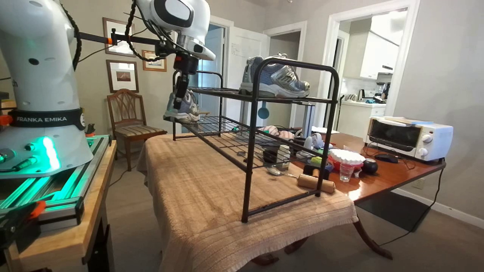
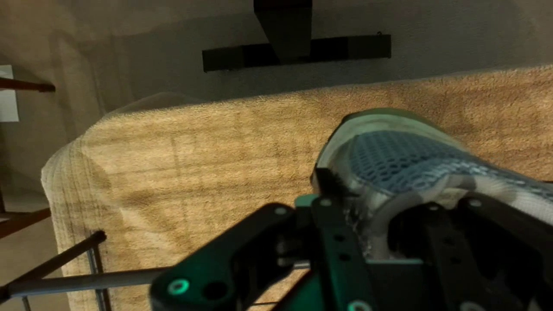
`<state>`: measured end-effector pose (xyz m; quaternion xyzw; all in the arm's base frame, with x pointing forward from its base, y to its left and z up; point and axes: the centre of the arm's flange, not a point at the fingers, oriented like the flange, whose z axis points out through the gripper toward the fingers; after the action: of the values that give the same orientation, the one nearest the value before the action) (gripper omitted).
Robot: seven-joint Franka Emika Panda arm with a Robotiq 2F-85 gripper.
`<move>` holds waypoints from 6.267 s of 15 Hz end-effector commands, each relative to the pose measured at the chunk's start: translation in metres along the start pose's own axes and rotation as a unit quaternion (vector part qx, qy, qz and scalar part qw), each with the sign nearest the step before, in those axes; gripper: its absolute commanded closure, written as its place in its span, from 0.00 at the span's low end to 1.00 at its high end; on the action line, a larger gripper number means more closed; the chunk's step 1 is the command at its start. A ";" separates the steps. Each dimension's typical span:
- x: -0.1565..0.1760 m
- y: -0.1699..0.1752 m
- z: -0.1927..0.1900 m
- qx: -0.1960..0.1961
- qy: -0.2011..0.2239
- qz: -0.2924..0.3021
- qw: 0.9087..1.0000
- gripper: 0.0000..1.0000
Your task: Put the shoe on the left on the middle rack
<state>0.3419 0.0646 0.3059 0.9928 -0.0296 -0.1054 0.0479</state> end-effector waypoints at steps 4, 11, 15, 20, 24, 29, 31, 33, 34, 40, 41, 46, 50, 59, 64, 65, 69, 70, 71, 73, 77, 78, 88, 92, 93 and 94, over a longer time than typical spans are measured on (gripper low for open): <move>-0.040 0.020 0.021 0.023 -0.003 0.083 0.996 0.97; -0.038 0.032 0.019 0.028 -0.006 0.162 0.986 0.97; -0.033 0.044 0.020 0.031 -0.007 0.210 0.977 0.97; -0.028 0.058 0.025 0.039 -0.016 0.277 0.960 0.97; -0.025 0.070 0.029 0.043 -0.016 0.323 0.945 0.97; -0.019 0.080 0.037 0.048 -0.018 0.363 0.930 0.97; -0.016 0.084 0.041 0.051 -0.013 0.375 0.925 0.97; -0.012 0.087 0.044 0.052 -0.008 0.386 0.921 0.97; -0.010 0.088 0.047 0.051 -0.007 0.390 0.919 0.97; -0.001 0.096 0.057 0.054 0.007 0.420 0.906 0.97; 0.000 0.098 0.057 0.054 0.012 0.426 0.903 0.97; 0.010 0.107 0.057 0.059 0.042 0.444 0.893 0.97; 0.014 0.112 0.062 0.065 0.051 0.448 0.890 0.97; 0.016 0.114 0.068 0.070 0.058 0.452 0.887 0.97; 0.016 0.114 0.068 0.073 0.057 0.449 0.889 0.95; 0.016 0.114 0.068 0.073 0.057 0.449 0.889 0.94; 0.016 0.114 0.068 0.072 0.059 0.449 0.889 0.46; 0.016 0.115 0.068 0.072 0.060 0.450 0.888 0.39; 0.016 0.115 0.069 0.071 0.061 0.451 0.888 0.31; 0.017 0.115 0.069 0.073 0.065 0.452 0.887 0.27; 0.017 0.116 0.068 0.068 0.089 0.442 0.890 0.60; 0.017 0.116 0.068 0.065 0.097 0.436 0.892 0.70; 0.018 0.110 0.063 0.065 0.142 0.400 0.903 0.25; 0.018 0.106 0.061 0.058 0.163 0.374 0.911 0.62; 0.018 0.106 0.061 0.057 0.168 0.368 0.913 0.72; 0.017 0.105 0.061 0.056 0.173 0.361 0.915 0.78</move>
<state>0.3874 -0.0602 0.2572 0.9145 -0.3988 0.0579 0.0365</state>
